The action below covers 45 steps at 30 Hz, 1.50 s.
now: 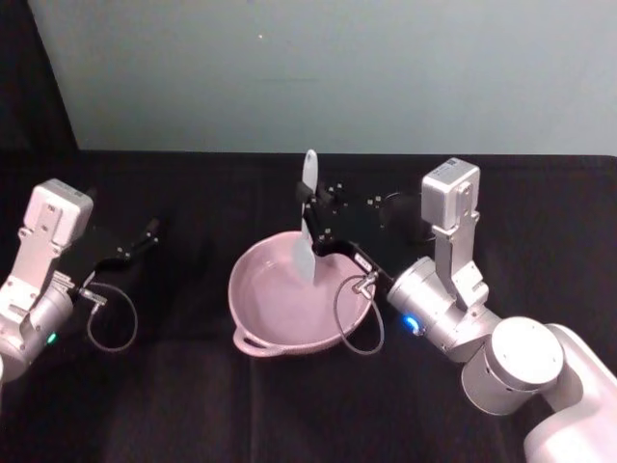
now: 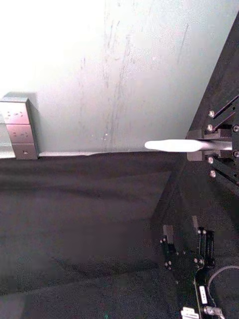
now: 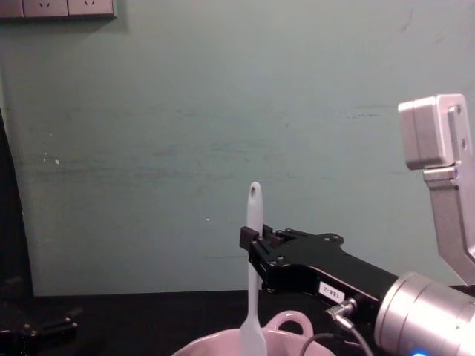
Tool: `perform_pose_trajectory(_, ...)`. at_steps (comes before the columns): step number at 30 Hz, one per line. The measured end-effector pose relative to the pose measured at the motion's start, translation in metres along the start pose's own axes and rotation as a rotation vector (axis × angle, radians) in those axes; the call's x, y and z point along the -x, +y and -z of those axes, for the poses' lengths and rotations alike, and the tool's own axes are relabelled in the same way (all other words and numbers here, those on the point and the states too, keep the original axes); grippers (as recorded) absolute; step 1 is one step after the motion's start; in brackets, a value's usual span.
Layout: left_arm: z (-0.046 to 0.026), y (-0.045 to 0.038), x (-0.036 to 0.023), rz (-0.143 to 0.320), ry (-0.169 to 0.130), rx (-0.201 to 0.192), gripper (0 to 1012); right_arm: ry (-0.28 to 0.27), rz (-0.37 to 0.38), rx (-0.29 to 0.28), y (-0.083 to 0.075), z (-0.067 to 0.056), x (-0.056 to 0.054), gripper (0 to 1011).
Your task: Use the one hand to pick up the spoon and stir the clear water in the bowl.
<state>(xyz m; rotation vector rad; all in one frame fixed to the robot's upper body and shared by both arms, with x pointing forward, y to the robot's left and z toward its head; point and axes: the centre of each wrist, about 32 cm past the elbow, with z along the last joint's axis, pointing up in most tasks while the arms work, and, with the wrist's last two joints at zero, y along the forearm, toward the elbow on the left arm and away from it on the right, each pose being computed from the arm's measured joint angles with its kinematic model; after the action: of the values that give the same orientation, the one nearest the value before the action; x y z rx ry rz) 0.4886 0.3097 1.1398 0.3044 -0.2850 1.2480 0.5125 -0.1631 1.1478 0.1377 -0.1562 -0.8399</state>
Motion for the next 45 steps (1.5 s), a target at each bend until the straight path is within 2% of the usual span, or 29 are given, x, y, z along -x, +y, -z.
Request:
perform_pose_trajectory(29, 0.0000, 0.0000, 0.0000, 0.000, 0.000, 0.000, 1011, 0.016, 0.005, 0.027, -0.006, 0.008, -0.001, 123)
perform_pose_trajectory(36, 0.0000, 0.0000, 0.0000, 0.000, 0.000, 0.000, 1011, 0.036, -0.002, 0.013, -0.011, -0.003, -0.003, 123)
perform_pose_trajectory(45, 0.0000, 0.0000, 0.0000, 0.000, 0.000, 0.000, 1011, 0.060, -0.013, -0.028, -0.017, -0.031, -0.006, 123)
